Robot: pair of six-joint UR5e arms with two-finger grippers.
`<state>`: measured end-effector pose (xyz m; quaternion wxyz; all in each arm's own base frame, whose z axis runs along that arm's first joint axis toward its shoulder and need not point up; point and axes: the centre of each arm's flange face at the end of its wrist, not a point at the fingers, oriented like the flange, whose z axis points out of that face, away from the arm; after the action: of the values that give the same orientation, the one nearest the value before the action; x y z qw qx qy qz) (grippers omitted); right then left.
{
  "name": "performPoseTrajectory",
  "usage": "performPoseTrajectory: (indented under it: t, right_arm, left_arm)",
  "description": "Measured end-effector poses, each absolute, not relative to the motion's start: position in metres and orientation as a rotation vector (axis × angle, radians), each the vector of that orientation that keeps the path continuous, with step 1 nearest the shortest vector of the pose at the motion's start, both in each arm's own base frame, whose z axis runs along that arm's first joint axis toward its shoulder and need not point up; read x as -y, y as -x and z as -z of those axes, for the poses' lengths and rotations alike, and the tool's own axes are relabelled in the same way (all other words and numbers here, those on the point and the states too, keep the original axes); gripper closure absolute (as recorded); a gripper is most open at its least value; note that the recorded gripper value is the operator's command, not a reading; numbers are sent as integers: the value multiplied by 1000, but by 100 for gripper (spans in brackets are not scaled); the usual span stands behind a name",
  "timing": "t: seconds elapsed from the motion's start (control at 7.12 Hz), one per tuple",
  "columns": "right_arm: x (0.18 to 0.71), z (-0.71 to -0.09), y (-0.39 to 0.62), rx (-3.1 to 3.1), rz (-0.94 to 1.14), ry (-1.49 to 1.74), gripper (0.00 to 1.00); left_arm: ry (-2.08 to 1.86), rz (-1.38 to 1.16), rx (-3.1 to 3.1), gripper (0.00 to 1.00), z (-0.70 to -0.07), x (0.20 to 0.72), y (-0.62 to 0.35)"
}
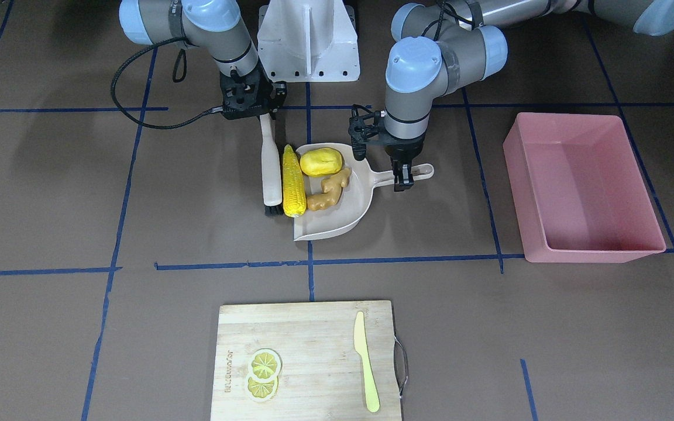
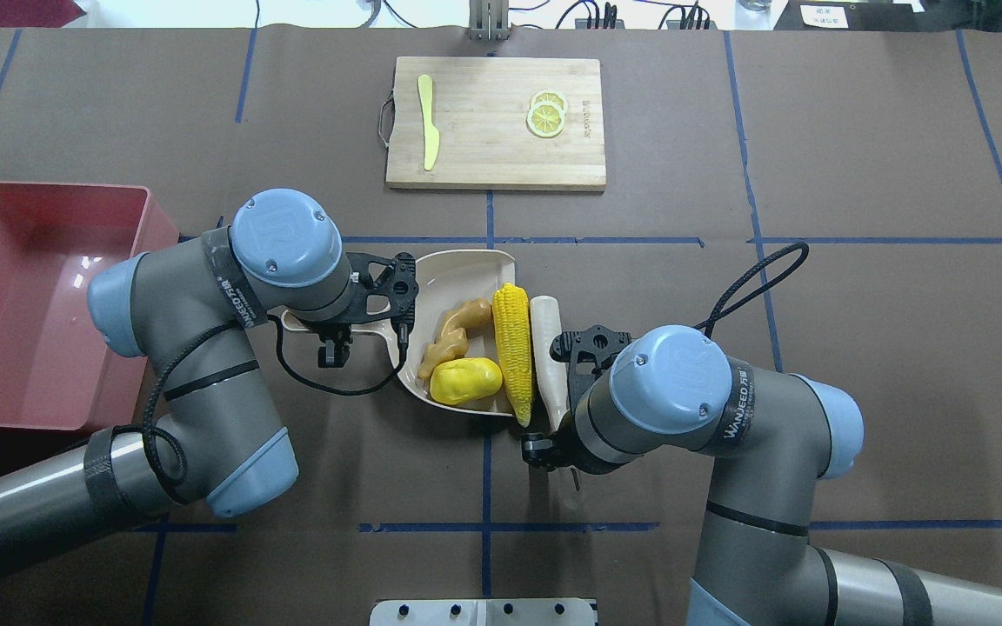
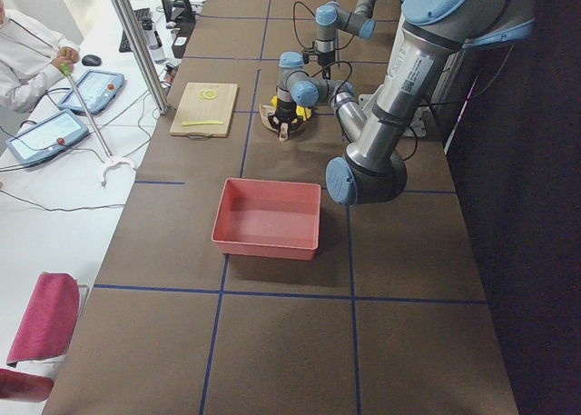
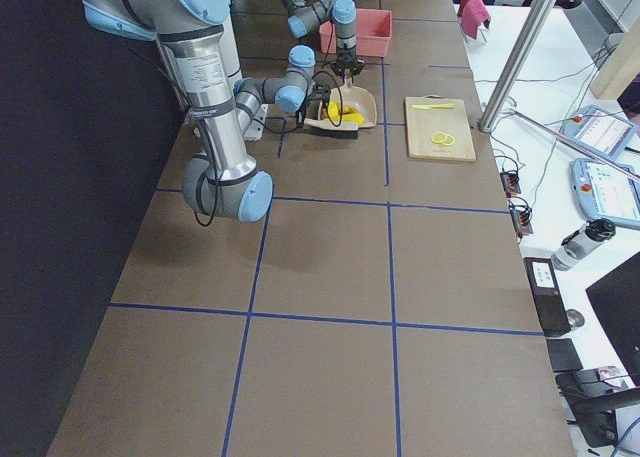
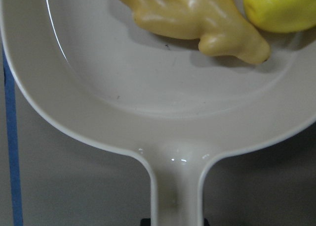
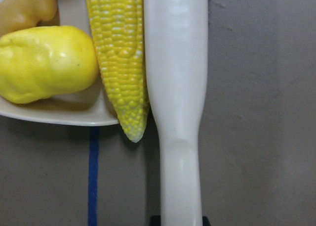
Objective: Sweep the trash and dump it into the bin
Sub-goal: 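Sweep the corn, potato and ginger into the dustpan with the right gripper's brush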
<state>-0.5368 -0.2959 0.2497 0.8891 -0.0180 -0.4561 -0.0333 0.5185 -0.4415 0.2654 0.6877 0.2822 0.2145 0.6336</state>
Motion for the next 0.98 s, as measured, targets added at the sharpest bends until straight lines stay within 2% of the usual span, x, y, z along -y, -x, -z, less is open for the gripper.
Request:
performPoseTrajectory:
  t: [0.56, 0.98]
  right_arm:
    - [303, -228, 534, 982, 61, 23, 100]
    - [331, -224, 502, 975, 6, 9, 100]
  left_arm:
    - [-643, -1391, -506, 90, -258, 439, -529]
    - [-713, -1362, -542, 90, -259, 438, -522]
